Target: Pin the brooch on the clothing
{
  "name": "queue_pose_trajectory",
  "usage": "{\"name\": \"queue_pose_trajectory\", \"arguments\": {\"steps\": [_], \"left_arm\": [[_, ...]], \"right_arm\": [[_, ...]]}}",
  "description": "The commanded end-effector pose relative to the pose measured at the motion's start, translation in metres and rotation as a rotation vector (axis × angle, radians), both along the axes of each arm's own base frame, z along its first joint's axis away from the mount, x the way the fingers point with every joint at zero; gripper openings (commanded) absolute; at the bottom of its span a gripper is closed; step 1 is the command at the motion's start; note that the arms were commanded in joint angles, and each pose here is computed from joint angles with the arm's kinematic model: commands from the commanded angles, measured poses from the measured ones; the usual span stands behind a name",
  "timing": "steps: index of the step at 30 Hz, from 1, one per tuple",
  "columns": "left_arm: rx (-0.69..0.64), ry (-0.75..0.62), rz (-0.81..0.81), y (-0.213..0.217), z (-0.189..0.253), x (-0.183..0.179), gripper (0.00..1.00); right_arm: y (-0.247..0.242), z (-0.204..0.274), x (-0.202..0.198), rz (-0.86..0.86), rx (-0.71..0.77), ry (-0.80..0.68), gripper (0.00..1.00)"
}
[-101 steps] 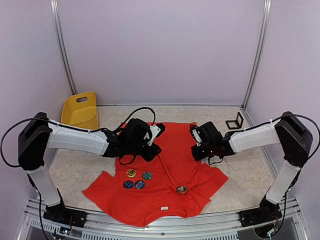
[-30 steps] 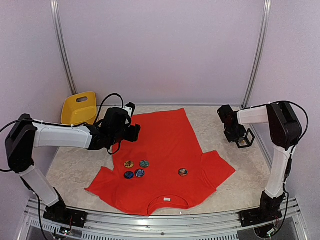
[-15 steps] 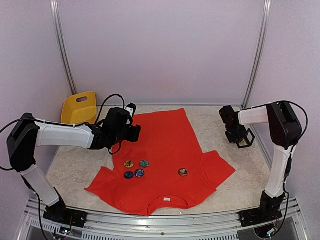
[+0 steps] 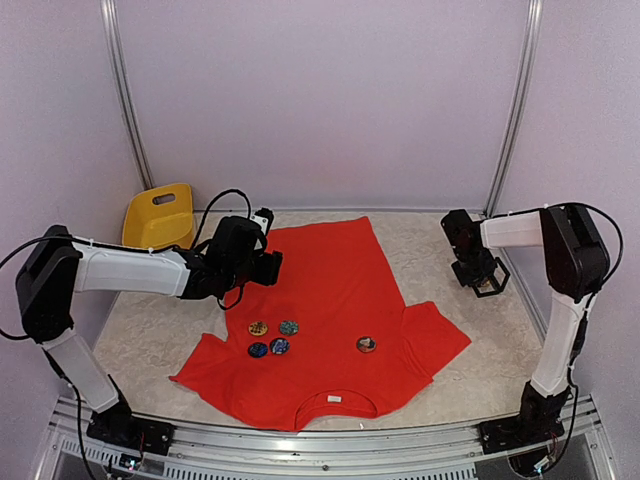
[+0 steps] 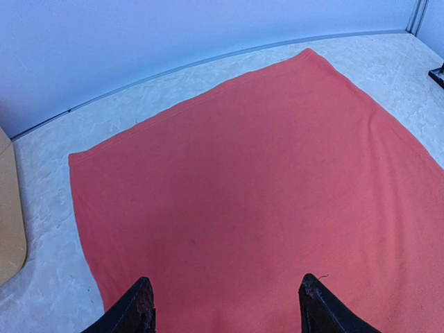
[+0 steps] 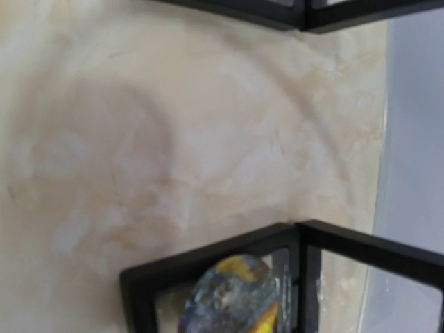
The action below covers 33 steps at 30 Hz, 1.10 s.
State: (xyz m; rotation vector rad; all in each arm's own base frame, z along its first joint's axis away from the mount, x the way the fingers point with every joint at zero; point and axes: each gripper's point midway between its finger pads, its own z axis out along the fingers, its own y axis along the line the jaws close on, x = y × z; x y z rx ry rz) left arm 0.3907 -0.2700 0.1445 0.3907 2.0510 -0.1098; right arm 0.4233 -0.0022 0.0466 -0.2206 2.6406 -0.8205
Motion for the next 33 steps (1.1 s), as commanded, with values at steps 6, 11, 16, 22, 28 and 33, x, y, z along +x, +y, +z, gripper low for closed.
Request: {"name": "queue_pose_trajectory", "arguments": {"steps": [6,11,16,22,28,33], "left_arm": [[0.008,-0.006,-0.011,-0.004,0.005,0.002,0.67],[0.010,-0.004,-0.015,-0.005,0.004,0.002,0.67],[0.013,-0.006,-0.011,-0.004,0.004,0.002,0.67],[0.014,-0.005,-0.010,-0.005,0.004,0.003,0.67],[0.007,-0.005,-0.019,-0.007,0.006,0.003,0.67],[0.009,0.000,-0.021,-0.007,0.004,0.003,0.67]], "right_arm": [[-0.012,-0.006,-0.007,0.022,-0.018,0.051,0.39],[-0.012,-0.014,-0.005,0.037,-0.014,0.068,0.39],[-0.017,-0.019,-0.006,0.034,-0.040,0.072,0.38],[-0.020,-0.018,0.000,0.036,-0.074,0.047,0.37],[-0.028,-0.011,0.005,0.025,-0.117,0.010,0.34],[-0.038,-0.006,0.004,-0.002,-0.157,-0.005,0.30]]}}
